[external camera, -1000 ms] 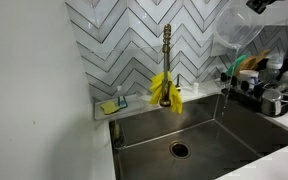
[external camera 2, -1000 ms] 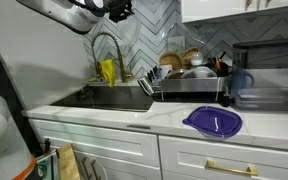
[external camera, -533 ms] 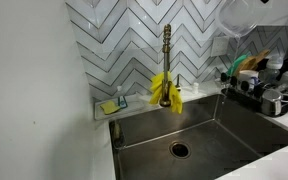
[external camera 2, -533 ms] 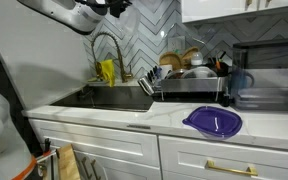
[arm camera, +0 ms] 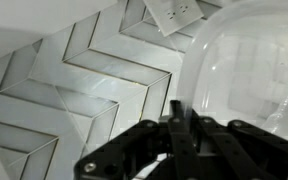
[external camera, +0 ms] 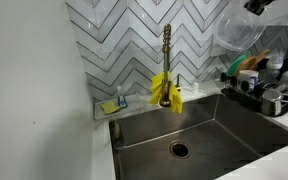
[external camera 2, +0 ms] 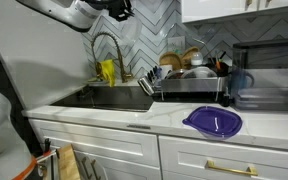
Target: Close the tap faucet then remove the tupperware from the drying rack
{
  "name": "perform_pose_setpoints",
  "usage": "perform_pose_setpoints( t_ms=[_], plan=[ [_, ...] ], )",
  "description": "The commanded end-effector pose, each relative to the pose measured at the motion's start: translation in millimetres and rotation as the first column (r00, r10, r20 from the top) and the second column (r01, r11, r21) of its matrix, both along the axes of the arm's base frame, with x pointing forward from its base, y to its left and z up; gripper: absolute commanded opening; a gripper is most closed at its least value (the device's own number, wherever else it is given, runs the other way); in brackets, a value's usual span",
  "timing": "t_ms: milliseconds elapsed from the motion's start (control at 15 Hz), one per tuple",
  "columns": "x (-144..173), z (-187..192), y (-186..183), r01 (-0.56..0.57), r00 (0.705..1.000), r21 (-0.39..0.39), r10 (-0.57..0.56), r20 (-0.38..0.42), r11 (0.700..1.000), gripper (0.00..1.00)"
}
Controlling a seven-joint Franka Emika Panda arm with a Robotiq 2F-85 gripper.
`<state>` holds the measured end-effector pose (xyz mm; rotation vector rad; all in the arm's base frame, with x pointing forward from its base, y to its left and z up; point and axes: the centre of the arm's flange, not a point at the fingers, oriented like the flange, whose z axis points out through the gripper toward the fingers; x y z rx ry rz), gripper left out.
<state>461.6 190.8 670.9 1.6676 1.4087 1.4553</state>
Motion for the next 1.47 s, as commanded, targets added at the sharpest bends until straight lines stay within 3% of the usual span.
perform_pose_setpoints(
  t_ms=[0, 200, 267, 333, 667, 800, 1067, 1400],
  plan=[
    [7.0, -4.9, 13.9, 0.045, 0.984, -0.068, -0.056, -0.172, 0.997, 0.01],
    [10.1, -15.0, 18.2, 0.092, 0.937, -0.117, -0.126, -0.327, 0.989, 0.01],
    [12.4, -15.1, 18.1, 0.118, 0.936, -0.187, -0.172, -0.308, 0.975, 0.01],
    [6.6, -23.7, 18.4, 0.094, 0.948, -0.126, -0.128, -0.292, 0.988, 0.06],
    [10.5, -18.2, 12.8, 0.118, 0.94, -0.159, -0.162, -0.301, 0.98, 0.06],
    [18.6, -21.7, 3.1, 0.161, 0.904, -0.114, -0.193, -0.382, 0.98, 0.01],
    [30.7, -18.1, -40.5, 0.281, 0.788, -0.047, -0.259, -0.558, 0.959, 0.01],
    [33.7, -7.9, -118.7, 0.444, 0.573, -0.136, -0.397, -0.716, 0.886, 0.01]
  ],
)
